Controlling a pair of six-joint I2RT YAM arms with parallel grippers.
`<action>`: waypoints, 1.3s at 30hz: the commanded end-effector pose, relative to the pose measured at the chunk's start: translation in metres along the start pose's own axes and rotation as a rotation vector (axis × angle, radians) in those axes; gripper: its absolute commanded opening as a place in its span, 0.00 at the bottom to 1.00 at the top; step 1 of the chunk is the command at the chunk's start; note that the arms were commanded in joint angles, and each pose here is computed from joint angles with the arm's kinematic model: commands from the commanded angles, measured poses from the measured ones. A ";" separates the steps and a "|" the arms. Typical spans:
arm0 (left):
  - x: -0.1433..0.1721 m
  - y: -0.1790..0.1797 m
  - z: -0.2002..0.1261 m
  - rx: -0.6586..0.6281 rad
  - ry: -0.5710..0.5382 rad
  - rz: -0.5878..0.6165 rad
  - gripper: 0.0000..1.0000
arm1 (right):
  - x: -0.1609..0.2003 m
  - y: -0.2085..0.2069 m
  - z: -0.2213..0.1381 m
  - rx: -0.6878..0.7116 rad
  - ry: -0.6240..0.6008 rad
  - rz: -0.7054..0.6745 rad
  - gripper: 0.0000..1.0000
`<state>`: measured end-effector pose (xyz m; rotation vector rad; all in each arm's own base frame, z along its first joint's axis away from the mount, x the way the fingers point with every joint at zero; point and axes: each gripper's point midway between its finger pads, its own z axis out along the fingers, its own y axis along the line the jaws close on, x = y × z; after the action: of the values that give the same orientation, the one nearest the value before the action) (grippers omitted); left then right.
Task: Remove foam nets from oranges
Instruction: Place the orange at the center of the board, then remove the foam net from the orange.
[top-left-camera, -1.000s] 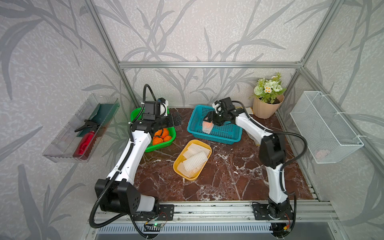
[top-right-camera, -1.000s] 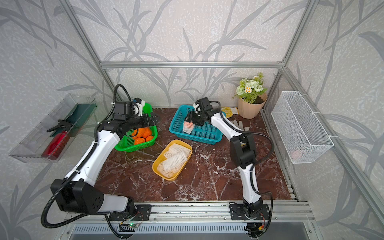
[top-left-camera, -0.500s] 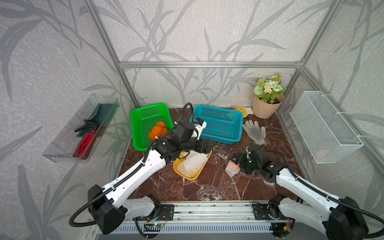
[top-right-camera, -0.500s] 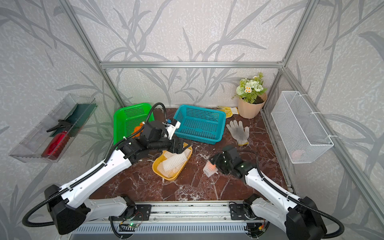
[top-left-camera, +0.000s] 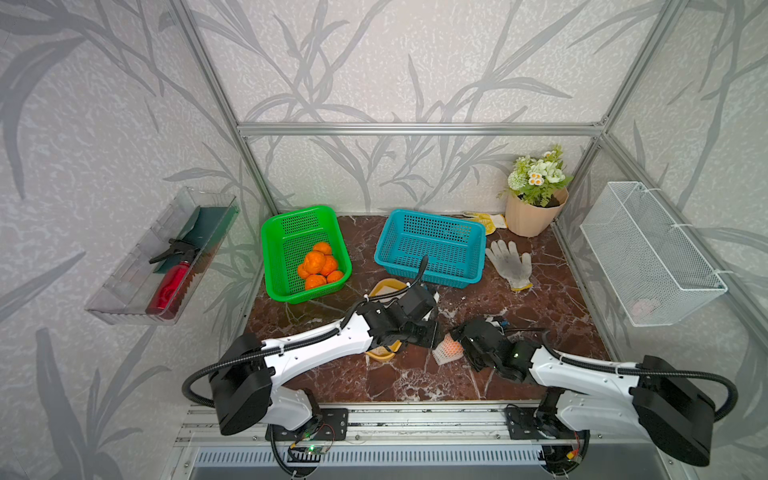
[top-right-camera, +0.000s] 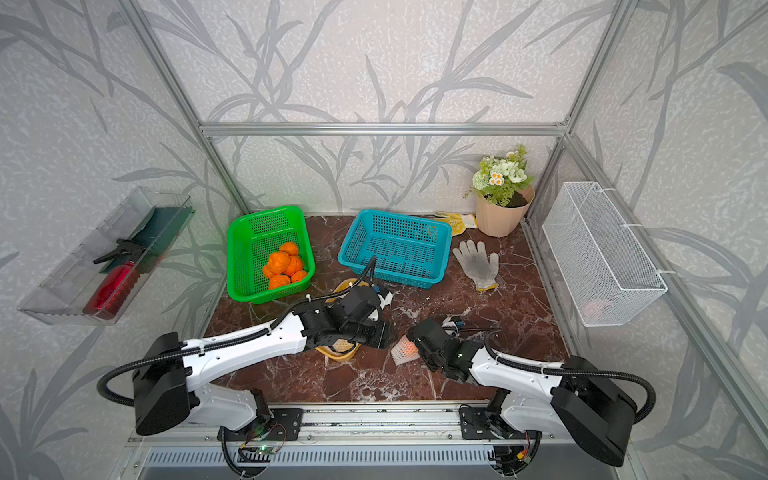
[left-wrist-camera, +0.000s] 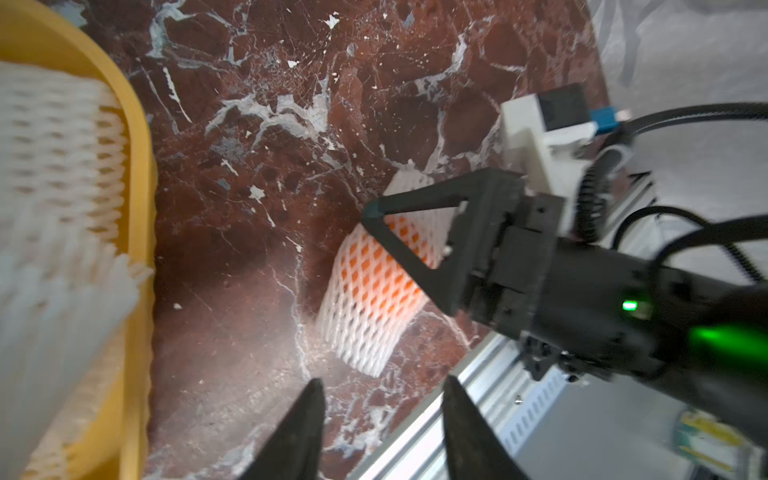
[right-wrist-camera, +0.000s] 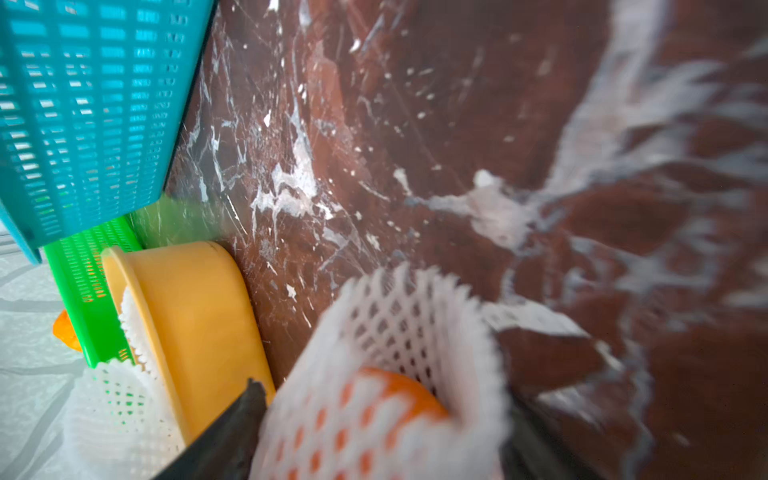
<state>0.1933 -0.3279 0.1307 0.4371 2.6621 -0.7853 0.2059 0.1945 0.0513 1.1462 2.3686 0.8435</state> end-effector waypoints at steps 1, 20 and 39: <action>-0.013 -0.001 0.010 -0.022 -0.045 -0.083 0.38 | -0.024 -0.008 -0.038 0.033 -0.095 0.011 0.89; 0.028 0.001 0.066 -0.074 0.125 -0.212 0.15 | -0.088 -0.002 -0.043 -0.091 0.207 -0.195 0.45; 0.066 0.030 0.081 -0.151 0.175 -0.164 0.07 | -0.028 0.029 0.000 -0.123 0.632 -0.358 0.02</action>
<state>0.1820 -0.3670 0.0683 0.2517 2.8116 -0.8000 0.2544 0.1758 0.0735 0.4751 2.7697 1.2969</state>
